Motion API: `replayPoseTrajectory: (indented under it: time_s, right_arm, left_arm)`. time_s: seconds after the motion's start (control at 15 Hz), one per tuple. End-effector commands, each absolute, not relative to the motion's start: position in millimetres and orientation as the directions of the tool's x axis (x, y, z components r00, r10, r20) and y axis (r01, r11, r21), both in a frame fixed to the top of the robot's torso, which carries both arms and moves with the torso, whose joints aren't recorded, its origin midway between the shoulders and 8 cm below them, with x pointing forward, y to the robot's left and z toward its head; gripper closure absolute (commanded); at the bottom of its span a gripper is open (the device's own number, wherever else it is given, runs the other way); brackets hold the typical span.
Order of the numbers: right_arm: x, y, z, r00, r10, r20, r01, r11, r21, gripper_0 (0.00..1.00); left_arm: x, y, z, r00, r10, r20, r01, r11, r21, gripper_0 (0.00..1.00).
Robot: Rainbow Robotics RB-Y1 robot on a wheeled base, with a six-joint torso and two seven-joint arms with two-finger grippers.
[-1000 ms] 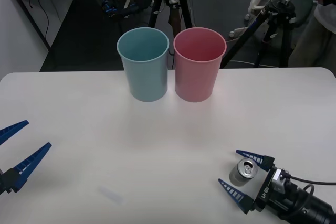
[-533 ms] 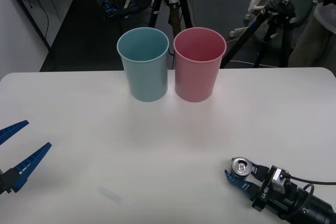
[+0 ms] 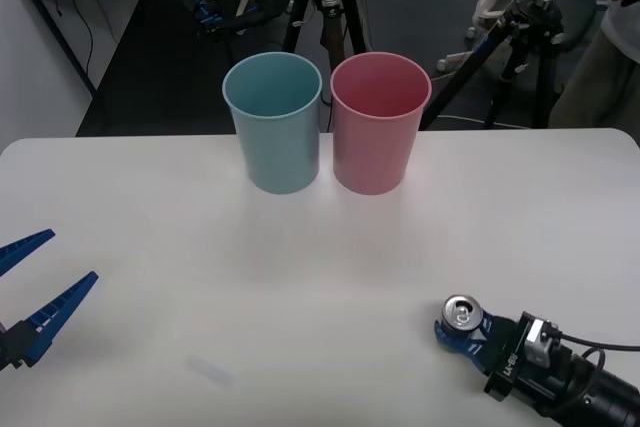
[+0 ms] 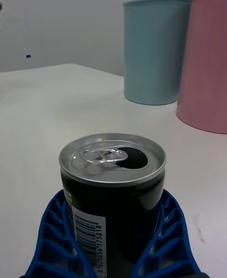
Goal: Grasp the object on the table and drop it into the matching bin: aluminum can to the light blue bin, PET bottle to the pink bin.
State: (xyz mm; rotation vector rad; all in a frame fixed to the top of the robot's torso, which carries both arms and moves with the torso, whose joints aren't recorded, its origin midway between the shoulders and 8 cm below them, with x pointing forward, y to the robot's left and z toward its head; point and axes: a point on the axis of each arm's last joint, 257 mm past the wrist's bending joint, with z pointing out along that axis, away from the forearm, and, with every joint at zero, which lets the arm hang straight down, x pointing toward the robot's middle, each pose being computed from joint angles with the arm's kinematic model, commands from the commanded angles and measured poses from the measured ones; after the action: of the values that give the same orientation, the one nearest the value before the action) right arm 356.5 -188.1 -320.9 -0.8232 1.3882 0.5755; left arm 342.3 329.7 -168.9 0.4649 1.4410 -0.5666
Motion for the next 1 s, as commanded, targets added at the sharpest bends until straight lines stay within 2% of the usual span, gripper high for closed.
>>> replayPoseTrajectory:
  time_s: [0.07,0.6,1.0]
  right_arm:
    - [355,-194,-297,0.168,-0.108,-0.98,-0.767,0.611,-0.199,1.0]
    - [335,-213,-196,0.152,-0.035,-0.988,-0.724,0.676,-0.135,1.0]
    - [351,-199,-107,0.185,0.061,-0.981,-0.697,0.711,-0.088,1.0]
  left_arm:
    - [342,330,-169,0.041,-0.082,-0.996,0.618,0.785,-0.039,0.0]
    - [342,330,-169,0.041,-0.082,-0.996,0.618,0.785,-0.039,0.0]
    - [342,330,-169,0.041,-0.082,-0.996,0.618,0.785,-0.039,0.0]
